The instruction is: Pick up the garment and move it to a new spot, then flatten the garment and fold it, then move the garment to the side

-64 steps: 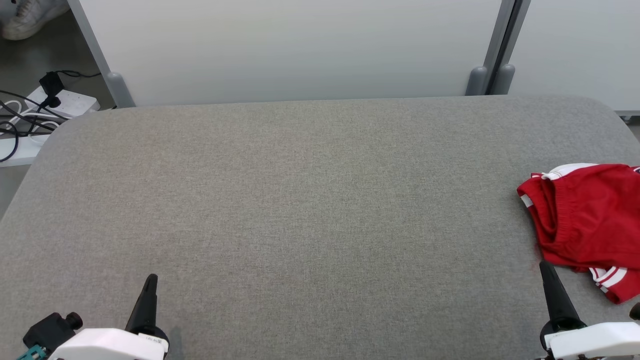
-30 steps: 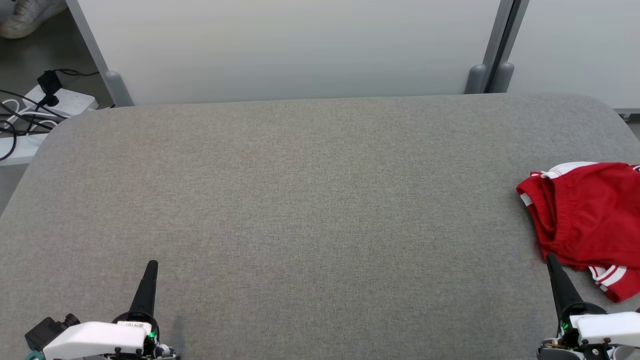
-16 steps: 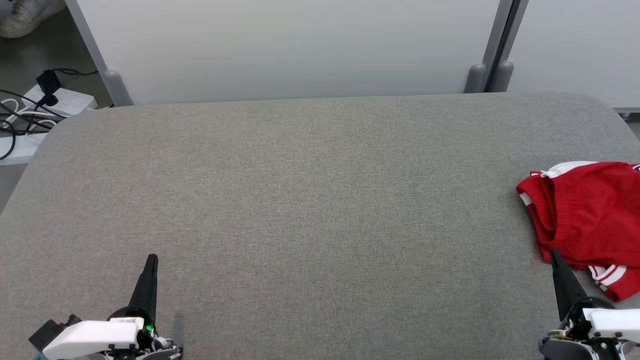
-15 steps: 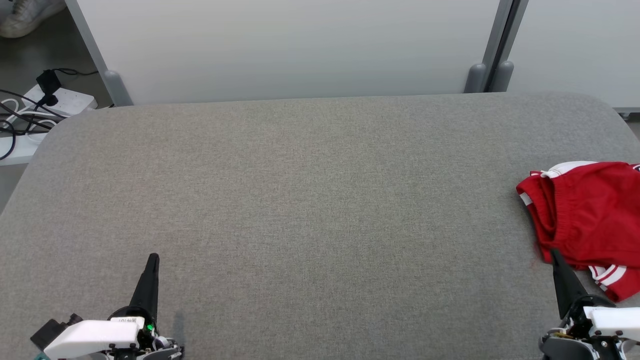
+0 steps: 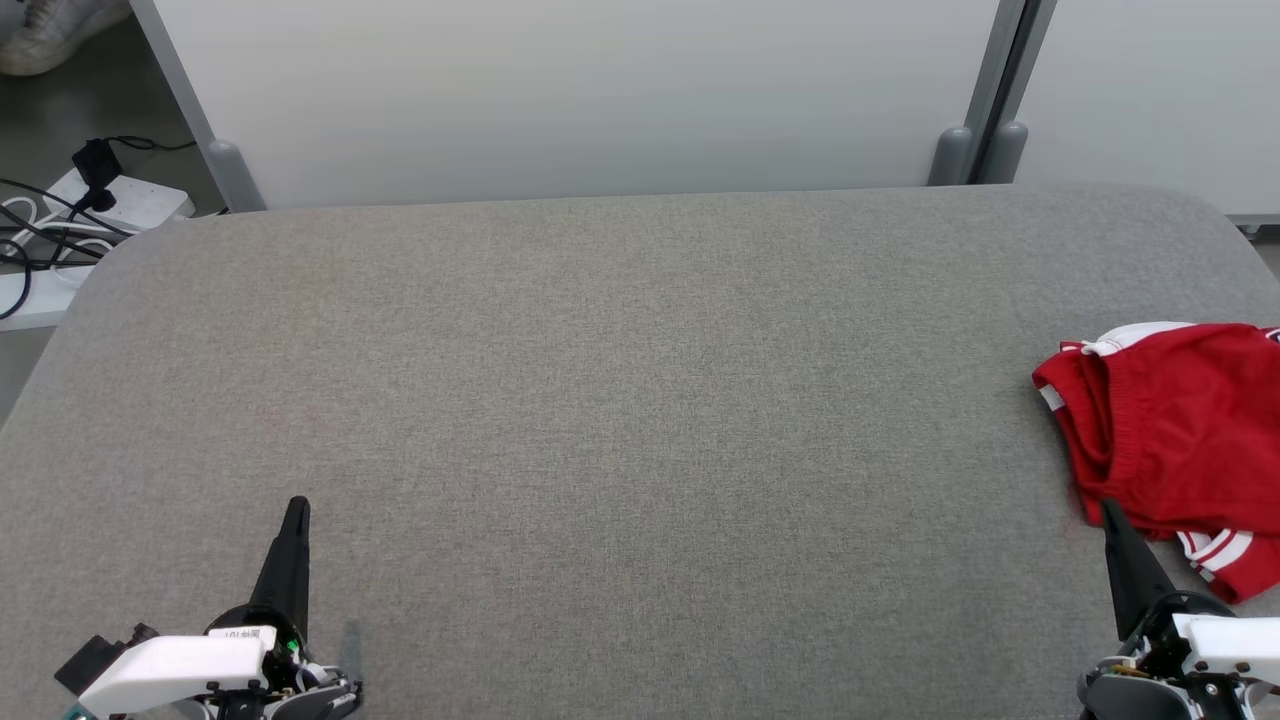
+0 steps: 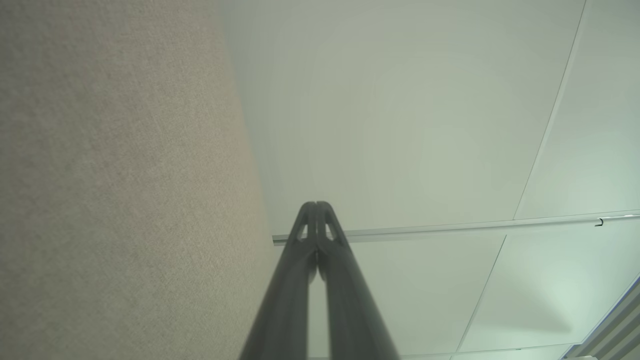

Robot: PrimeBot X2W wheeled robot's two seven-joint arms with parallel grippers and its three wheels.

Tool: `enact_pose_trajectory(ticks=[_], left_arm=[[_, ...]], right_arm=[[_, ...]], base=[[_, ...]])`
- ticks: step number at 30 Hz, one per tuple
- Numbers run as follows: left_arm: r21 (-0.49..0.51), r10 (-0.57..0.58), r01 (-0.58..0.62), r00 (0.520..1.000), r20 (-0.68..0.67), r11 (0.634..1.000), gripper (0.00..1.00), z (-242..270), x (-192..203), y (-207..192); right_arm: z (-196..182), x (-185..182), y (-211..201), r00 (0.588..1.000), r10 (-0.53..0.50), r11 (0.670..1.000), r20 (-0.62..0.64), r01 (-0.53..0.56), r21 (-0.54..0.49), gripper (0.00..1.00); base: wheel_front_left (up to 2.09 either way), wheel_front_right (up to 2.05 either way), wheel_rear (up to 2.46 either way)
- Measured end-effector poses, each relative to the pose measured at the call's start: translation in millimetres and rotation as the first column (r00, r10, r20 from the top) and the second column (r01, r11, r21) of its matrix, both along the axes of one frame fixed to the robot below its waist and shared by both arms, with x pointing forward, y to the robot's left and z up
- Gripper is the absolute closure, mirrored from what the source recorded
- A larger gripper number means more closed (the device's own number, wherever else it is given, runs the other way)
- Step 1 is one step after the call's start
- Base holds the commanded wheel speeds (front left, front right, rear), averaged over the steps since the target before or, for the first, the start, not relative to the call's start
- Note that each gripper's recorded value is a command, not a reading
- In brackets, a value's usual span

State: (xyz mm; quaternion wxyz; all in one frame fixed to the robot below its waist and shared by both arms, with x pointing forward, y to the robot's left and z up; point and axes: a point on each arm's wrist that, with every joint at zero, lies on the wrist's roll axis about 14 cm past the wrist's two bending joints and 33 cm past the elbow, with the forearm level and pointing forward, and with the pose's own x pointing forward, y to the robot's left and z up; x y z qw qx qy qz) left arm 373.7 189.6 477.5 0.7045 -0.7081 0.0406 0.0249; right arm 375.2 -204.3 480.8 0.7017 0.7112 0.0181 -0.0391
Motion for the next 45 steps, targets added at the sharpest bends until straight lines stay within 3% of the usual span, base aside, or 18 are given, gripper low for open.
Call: enact_pose_trajectory(ticks=[45], left_arm=[[-0.002, 0.001, -0.001, 1.000, 0.000, 1.000, 1.00, 0.0, -0.1, 0.4]], right_arm=[[1.0, 0.3, -3.4, 1.000, -0.006, 1.000, 0.004, 0.006, 0.006, 1.00]], base=[[0.00, 0.00, 0.00]])
